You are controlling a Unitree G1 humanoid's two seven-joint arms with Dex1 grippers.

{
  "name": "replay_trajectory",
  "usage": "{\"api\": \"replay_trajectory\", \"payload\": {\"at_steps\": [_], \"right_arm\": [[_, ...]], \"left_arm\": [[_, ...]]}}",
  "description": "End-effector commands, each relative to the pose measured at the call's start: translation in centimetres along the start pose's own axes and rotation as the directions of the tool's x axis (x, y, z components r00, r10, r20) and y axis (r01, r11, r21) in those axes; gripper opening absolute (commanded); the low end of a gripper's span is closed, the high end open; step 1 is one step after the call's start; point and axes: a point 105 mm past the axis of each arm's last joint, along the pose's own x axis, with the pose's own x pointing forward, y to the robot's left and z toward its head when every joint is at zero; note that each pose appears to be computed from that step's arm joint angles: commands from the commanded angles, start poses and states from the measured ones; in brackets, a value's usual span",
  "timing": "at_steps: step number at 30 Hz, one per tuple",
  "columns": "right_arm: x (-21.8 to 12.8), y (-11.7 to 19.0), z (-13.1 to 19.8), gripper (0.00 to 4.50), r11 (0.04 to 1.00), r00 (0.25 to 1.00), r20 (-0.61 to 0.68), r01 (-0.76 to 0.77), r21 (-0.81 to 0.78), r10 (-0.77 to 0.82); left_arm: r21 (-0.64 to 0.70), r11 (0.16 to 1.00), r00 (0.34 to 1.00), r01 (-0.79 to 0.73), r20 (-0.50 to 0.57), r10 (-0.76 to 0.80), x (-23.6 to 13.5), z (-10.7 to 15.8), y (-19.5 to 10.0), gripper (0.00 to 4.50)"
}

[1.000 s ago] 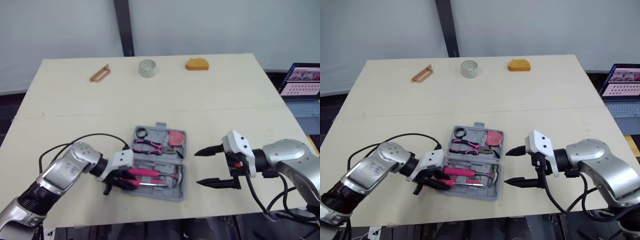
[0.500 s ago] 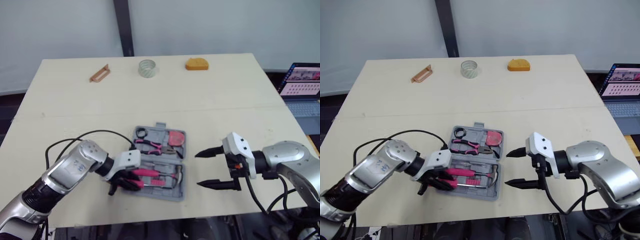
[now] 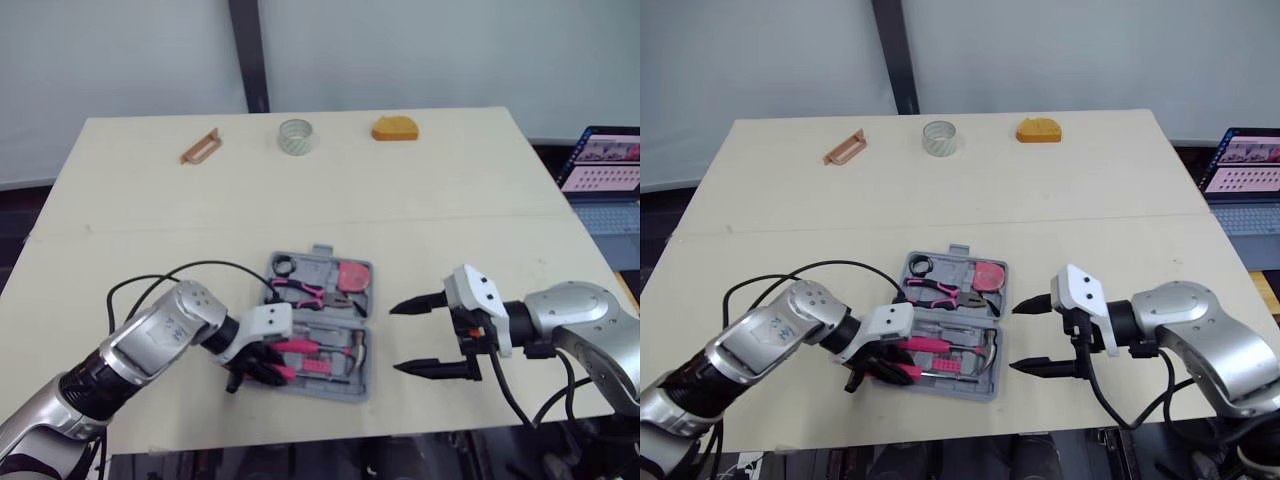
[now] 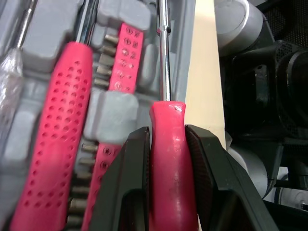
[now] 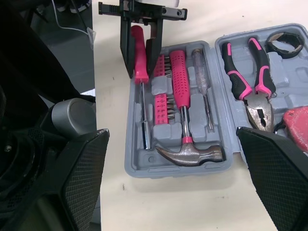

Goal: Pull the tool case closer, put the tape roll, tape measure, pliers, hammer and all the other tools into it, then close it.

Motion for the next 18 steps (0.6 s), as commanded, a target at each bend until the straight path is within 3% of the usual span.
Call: {"api": "replay_trajectory", "payload": {"at_steps": [1,18], "right_arm": [[0.0,0.2,0.7,4.50,1.000,1.000,0.011,-0.003,-0.030,0.004],[-0.4,0.9,-0.1,4.50,1.000,0.999,-0.027,-0.026,-0.009,0.026]], "left_arm": [[0.044,0.999,1.000,-0.009,-0.005,0.009,0.0,0.7,-0.1,0.64],[0.047,0.999,1.000,0.006,-0.010,-0.005,1.0,0.9,-0.4,0.64]]}}
